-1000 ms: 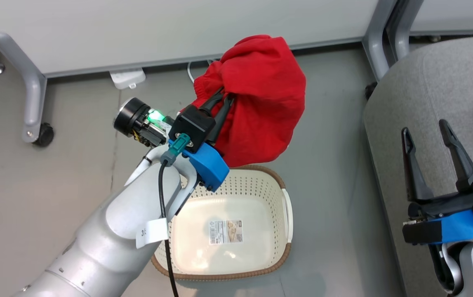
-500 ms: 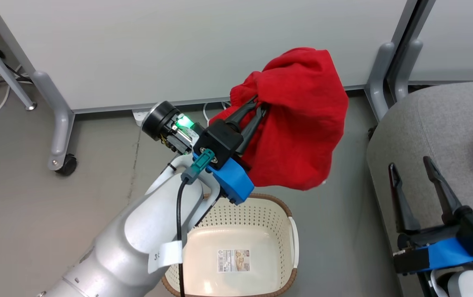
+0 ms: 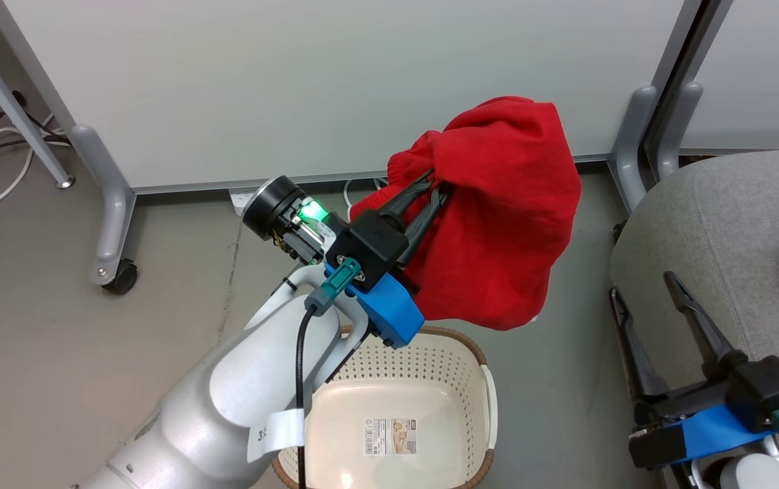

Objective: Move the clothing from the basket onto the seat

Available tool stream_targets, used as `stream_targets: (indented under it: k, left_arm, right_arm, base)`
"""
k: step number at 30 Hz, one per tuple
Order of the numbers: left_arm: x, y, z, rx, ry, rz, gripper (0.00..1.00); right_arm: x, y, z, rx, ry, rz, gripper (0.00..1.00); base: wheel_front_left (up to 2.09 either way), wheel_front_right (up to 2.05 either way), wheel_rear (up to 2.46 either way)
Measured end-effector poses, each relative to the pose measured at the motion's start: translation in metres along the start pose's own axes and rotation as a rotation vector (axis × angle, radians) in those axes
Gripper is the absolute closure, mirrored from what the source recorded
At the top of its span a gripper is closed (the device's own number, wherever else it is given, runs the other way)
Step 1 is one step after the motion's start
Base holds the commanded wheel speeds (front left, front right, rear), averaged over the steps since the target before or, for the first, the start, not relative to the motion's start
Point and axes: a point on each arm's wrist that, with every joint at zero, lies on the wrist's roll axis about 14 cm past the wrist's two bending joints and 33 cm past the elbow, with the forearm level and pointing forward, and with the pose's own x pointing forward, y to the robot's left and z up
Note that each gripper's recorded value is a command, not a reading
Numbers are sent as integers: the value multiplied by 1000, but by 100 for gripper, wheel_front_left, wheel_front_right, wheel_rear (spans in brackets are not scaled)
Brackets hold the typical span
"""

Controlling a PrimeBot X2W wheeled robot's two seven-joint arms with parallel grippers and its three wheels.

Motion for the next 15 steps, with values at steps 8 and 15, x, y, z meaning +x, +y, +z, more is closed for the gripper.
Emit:
stream_targets:
  k: [8,15]
  left_arm:
    - [-1,-1,-2,-4,4,0,100]
    - [0,-4,-5,-16,7,-2,100]
  right_arm:
    - [15,27,4,-27,-12,125,0]
    - [37,50,9,-68,-31,241,0]
  base:
    - [0,0,0]
    - [0,0,0]
